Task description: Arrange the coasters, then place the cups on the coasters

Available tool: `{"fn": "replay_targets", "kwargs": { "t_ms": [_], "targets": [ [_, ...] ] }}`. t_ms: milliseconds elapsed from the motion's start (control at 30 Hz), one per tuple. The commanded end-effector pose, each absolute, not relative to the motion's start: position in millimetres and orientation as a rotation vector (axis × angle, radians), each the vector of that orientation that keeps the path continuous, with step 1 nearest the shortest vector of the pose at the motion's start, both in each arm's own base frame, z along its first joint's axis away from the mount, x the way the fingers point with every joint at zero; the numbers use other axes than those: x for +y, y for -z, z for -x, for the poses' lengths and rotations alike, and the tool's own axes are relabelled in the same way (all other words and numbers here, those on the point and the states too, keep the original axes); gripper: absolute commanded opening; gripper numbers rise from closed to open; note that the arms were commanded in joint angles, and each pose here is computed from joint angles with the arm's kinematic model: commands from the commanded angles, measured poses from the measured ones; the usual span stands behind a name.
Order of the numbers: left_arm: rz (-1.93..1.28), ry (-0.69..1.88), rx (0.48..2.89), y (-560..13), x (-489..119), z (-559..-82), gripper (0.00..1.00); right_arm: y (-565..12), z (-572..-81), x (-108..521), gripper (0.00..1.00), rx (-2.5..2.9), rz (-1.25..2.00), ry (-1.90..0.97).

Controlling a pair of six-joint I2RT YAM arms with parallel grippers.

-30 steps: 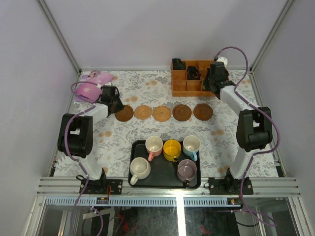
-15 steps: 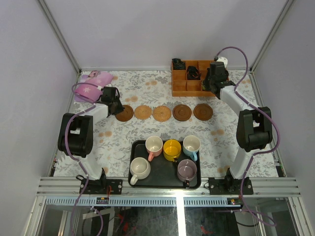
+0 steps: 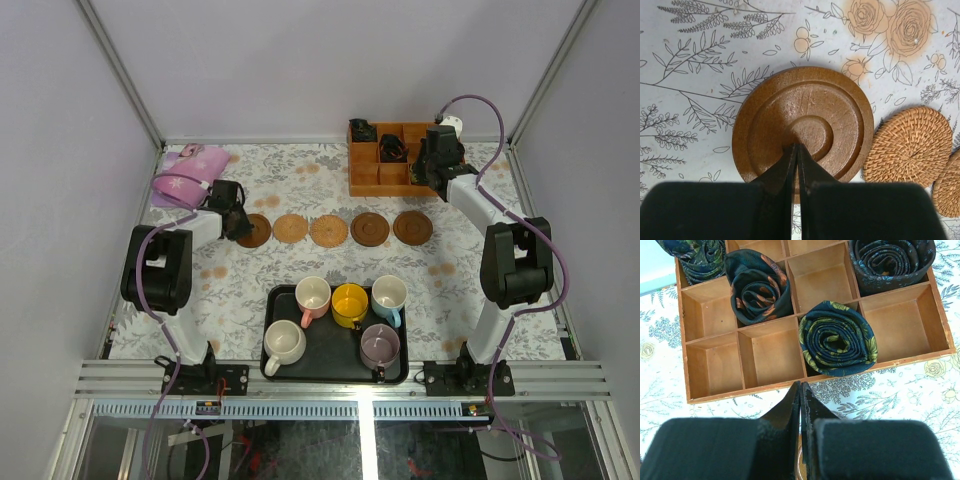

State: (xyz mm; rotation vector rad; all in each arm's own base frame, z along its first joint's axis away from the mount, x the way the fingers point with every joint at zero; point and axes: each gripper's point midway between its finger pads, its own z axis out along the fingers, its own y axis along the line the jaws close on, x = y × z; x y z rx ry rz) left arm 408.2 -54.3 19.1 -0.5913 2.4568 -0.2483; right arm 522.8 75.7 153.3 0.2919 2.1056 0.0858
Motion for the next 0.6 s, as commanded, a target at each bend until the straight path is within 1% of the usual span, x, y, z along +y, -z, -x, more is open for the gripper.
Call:
{"fn": "replay_targets", "kwargs": {
  "t_ms": [0,567],
  "targets": [
    [0.622,0.204,2.467,-15.8,-46.2,-407.6,0.0,-178.0,-530.2,78.4,0.0,2.044,-0.304,-0.13],
    [0.644,0.148,2.452,-18.4,-38.4,-407.8,0.0,-167.5,-527.4,83.1,0.01,2.079,-0.294,-0.154]
  ]
}}
